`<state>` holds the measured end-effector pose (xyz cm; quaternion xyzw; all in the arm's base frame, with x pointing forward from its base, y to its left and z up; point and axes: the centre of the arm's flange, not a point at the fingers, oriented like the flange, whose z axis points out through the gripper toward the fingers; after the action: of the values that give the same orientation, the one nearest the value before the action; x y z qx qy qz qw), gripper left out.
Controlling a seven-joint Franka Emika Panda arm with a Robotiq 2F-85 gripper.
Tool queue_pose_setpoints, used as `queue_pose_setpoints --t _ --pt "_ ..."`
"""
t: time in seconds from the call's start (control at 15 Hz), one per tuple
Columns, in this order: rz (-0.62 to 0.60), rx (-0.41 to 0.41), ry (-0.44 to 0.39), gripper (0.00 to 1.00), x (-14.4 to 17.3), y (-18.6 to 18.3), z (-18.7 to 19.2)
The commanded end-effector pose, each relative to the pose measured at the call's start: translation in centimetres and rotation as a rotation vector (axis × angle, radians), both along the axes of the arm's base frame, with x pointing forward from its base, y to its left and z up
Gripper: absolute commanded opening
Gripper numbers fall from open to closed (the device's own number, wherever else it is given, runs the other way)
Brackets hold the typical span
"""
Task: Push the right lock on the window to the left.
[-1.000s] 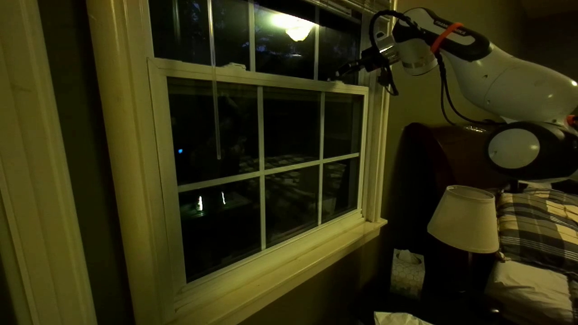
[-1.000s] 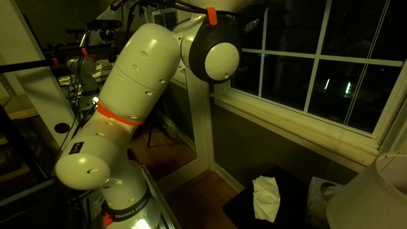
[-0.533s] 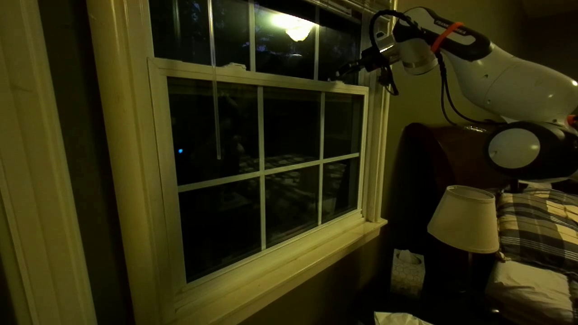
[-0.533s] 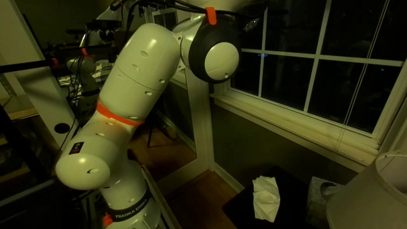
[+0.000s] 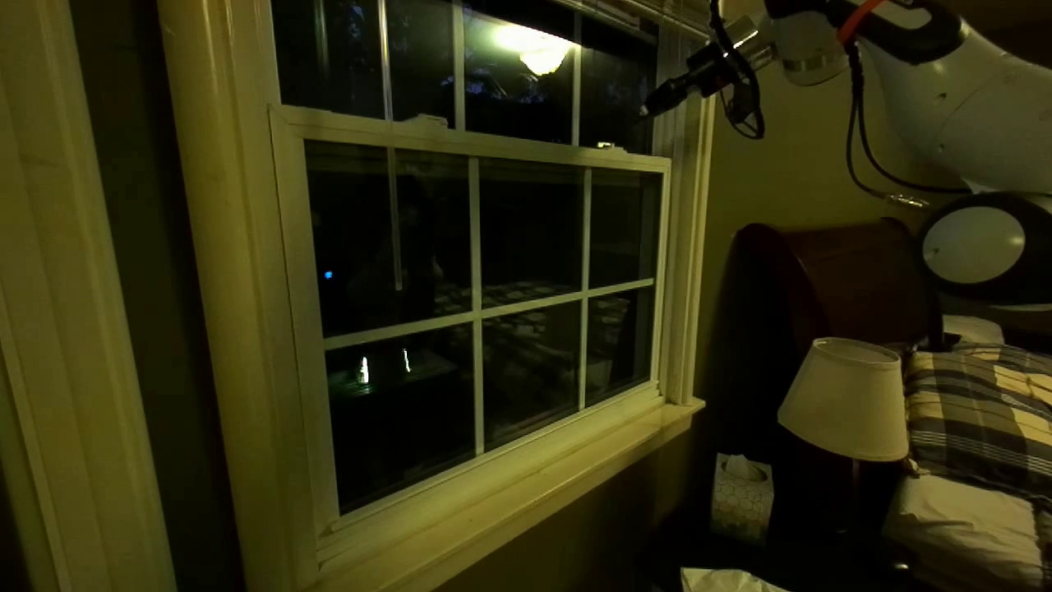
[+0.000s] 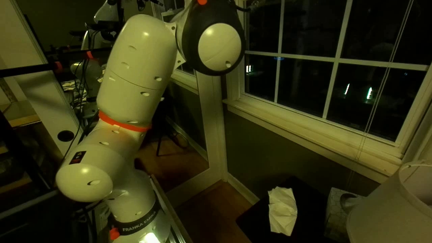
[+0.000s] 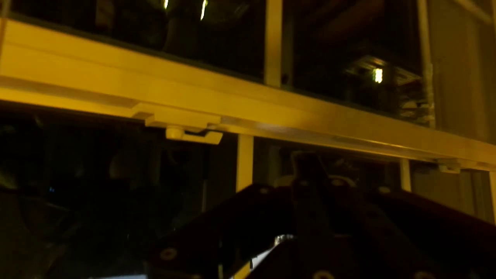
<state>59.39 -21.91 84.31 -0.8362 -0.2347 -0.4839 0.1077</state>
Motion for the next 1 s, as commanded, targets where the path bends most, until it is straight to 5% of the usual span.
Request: queue_pose_setpoints --t 0.0,0.33,0.6,0.93 --pt "-0.064 -0.005 0.190 0.33 -5.0 -1.6 -1.6" --pt "-0.251 -0.057 0.367 0.71 -10.5 -4.4 -1.6" --pt "-0.361 -0.048 0.543 1.00 -13.5 -2.2 -1.0" --pt "-0.316 0.098 0.793 1.00 -14.3 7.4 -1.4"
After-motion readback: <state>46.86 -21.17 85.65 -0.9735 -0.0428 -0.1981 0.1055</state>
